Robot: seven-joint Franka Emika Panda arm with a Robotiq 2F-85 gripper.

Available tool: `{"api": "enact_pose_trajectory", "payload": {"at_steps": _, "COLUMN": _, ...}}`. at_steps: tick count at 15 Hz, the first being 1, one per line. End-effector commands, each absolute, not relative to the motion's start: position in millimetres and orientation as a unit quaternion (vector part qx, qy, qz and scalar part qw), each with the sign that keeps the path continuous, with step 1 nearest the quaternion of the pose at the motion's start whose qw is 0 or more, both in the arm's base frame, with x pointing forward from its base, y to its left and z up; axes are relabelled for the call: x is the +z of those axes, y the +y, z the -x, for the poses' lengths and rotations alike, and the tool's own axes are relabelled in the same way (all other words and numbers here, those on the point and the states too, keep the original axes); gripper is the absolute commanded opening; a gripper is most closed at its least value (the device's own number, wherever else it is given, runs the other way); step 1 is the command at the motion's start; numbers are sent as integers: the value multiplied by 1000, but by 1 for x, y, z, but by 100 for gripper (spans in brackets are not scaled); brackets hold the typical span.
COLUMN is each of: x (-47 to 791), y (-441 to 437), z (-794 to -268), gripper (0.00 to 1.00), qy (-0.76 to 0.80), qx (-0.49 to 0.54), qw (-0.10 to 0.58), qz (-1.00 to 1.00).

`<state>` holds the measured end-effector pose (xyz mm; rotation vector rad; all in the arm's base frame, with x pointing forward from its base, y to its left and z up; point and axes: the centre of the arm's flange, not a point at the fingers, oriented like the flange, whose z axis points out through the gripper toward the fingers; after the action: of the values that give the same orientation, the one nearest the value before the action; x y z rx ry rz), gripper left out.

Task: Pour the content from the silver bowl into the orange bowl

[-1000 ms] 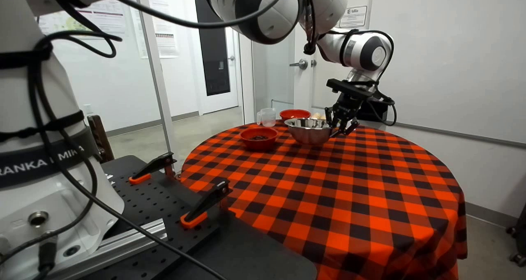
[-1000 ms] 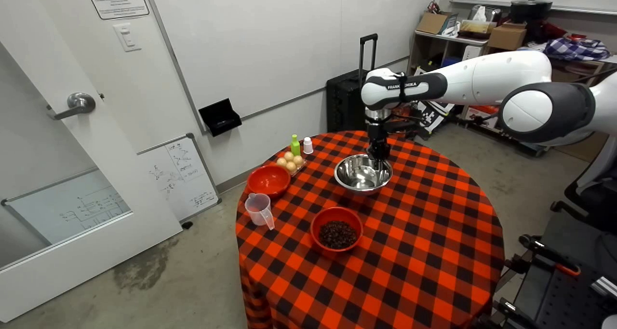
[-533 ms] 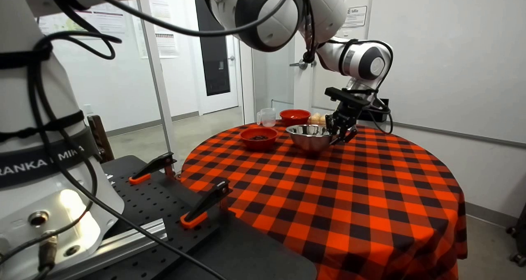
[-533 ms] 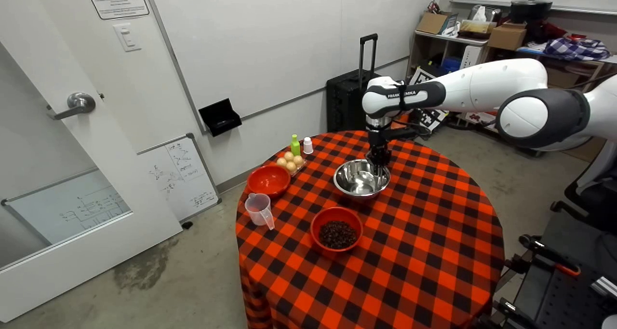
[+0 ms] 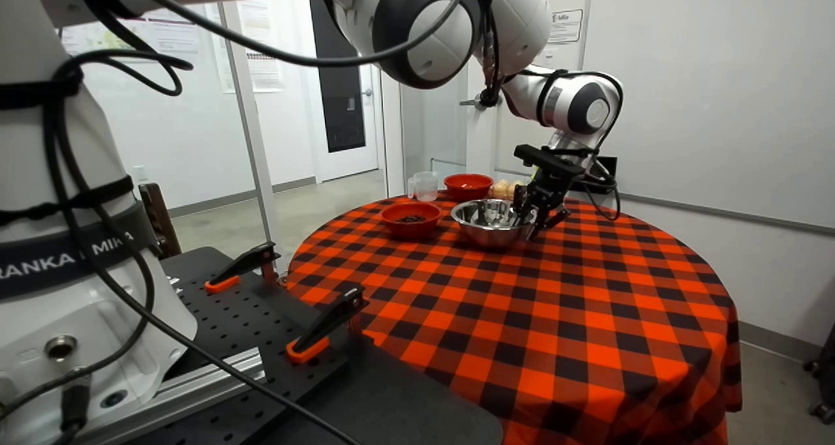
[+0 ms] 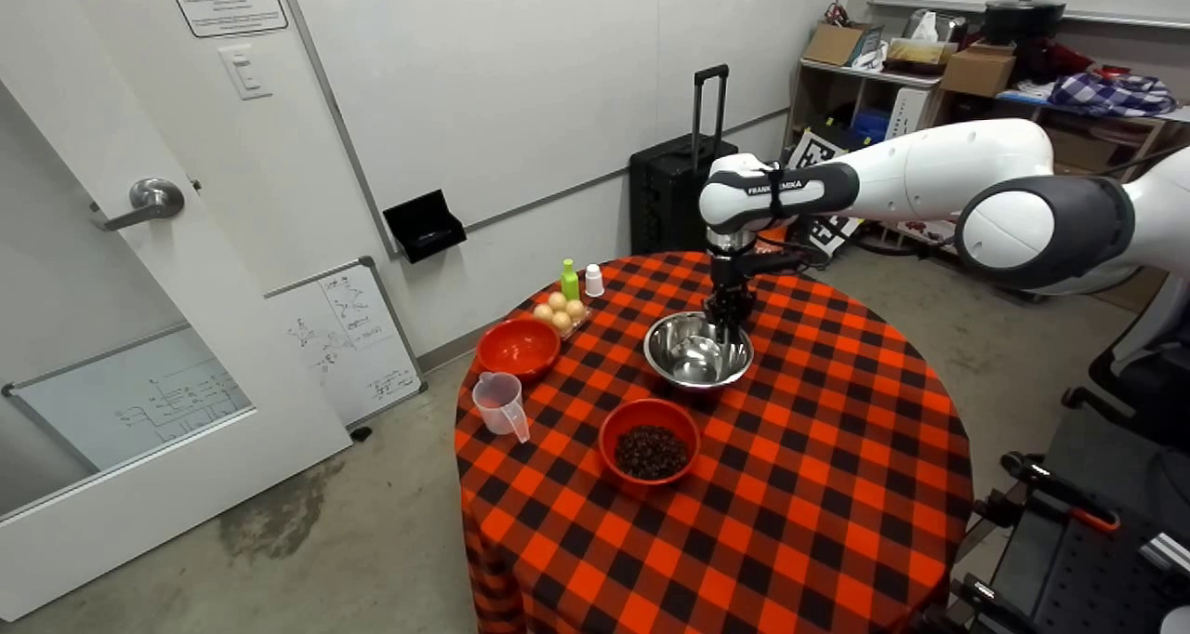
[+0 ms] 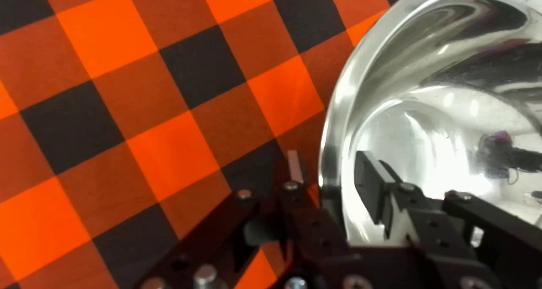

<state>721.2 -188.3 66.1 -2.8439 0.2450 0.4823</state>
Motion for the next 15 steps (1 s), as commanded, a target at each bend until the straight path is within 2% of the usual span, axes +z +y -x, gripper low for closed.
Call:
{"api": "enact_pose_trajectory", "payload": {"at_steps": 1, "x": 78, "y": -183, "z": -716, "gripper": 69, "qy": 87, "qx": 156, "qw": 130, "qz": 975}}
{"api": "enact_pose_trajectory", "payload": {"at_steps": 5, "x": 115, "y": -173, "z": -715, "gripper": 99, "qy": 80, "qx": 140, "qw": 101, "qz": 982}}
{"api": "enact_pose_trajectory", "payload": {"at_steps": 11, "x": 228, "y": -138, "z": -721, "gripper": 100, "qy": 63, "qx": 97, "qw": 0, "qz": 993}}
{"api": "enact_pose_trajectory", "payload": {"at_steps": 15, "x": 290, "y": -88, "z": -721, "gripper": 100, "qy": 72, "qx": 71, "qw": 8, "qz": 995}}
